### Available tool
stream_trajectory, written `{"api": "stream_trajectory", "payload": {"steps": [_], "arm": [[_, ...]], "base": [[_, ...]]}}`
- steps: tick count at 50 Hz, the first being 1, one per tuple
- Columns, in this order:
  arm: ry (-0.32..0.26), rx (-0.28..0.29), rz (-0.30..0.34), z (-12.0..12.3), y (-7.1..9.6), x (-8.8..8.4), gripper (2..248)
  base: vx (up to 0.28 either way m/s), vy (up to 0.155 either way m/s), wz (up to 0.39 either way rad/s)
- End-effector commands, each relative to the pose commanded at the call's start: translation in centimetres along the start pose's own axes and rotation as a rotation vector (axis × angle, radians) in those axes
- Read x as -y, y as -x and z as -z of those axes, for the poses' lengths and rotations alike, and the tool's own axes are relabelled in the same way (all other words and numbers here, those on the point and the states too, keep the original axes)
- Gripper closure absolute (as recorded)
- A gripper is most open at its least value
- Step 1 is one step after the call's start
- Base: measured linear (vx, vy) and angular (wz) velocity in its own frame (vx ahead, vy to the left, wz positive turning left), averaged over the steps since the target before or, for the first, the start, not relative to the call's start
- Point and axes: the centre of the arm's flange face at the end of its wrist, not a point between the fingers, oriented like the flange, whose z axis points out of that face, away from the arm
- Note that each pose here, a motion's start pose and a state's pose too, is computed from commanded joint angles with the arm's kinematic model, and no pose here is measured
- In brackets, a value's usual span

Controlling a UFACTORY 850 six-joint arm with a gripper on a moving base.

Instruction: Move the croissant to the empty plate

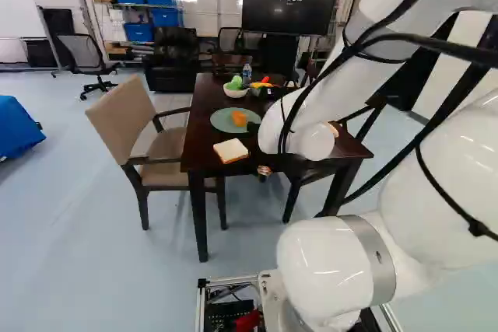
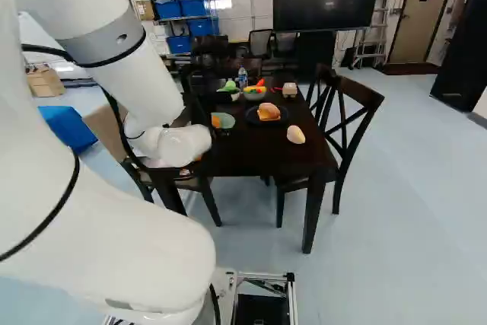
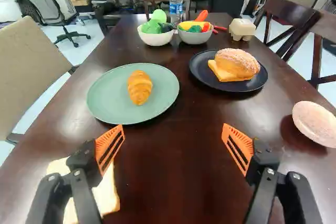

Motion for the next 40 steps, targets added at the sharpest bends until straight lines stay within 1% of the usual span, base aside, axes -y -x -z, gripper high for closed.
{"api": "stream_trajectory", "payload": {"steps": [20, 40], "arm": [[0.007, -0.056, -0.004, 1.9, 2.0, -0.2, 3], [0.011, -0.084, -0.006, 2.9, 3.0, -0.2, 3]], "base": [[0.0, 0.0, 0.0], [0.0, 0.0, 0.0]]}}
